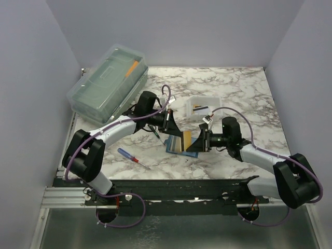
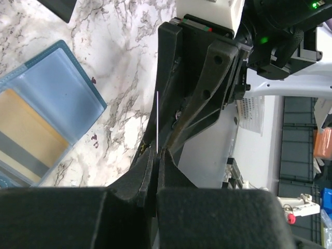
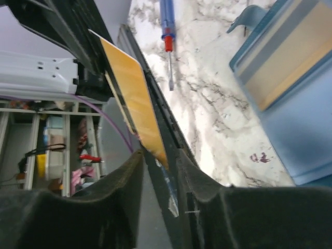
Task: Put the credit cards into the card holder
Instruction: Insert the credit card into the card holder.
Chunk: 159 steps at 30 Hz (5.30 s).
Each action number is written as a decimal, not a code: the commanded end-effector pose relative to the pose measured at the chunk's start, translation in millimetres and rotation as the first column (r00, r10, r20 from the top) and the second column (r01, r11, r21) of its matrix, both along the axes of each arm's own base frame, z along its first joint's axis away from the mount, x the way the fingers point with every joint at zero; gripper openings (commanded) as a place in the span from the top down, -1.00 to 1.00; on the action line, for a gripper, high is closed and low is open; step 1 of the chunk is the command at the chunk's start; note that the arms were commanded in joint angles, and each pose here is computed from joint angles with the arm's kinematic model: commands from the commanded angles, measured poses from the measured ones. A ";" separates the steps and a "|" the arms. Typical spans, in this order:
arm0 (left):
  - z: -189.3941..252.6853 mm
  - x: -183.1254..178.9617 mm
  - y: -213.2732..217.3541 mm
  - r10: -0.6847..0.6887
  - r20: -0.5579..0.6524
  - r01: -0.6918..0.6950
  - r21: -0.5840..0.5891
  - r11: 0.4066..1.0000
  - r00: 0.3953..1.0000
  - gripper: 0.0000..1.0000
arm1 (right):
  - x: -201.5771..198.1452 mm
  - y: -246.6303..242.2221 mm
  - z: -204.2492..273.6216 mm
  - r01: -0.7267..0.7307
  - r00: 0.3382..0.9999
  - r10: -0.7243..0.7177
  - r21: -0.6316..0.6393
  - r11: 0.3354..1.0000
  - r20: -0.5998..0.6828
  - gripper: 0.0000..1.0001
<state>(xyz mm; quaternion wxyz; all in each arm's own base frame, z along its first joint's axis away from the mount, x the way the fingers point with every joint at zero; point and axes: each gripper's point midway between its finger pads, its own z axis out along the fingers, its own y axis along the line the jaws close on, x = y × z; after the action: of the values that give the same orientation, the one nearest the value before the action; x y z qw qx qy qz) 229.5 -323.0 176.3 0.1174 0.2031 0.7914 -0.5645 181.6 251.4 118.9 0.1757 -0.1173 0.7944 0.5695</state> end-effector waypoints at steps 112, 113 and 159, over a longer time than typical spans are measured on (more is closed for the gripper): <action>-108.4 19.7 39.1 0.329 -0.045 -0.246 0.572 0.782 0.943 0.18 | 42.7 -18.8 -107.6 0.198 0.917 -0.351 -0.548 0.813 -0.189 0.15; -105.7 20.3 41.9 0.331 -0.028 -0.255 0.577 0.776 0.943 0.13 | 42.1 -20.8 -104.0 0.201 0.918 -0.353 -0.554 0.808 -0.181 0.09; -160.8 17.8 60.5 0.314 -0.047 -0.194 0.698 0.689 0.948 0.45 | 79.6 25.3 -80.3 0.135 0.975 -0.195 -0.417 0.899 -0.104 0.19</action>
<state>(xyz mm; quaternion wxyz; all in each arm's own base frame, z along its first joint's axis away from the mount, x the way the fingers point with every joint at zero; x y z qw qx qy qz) 247.5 -263.5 25.5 0.0559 0.0716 0.9680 -0.2341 277.9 258.9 36.7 0.1640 -0.0288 0.9303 0.3268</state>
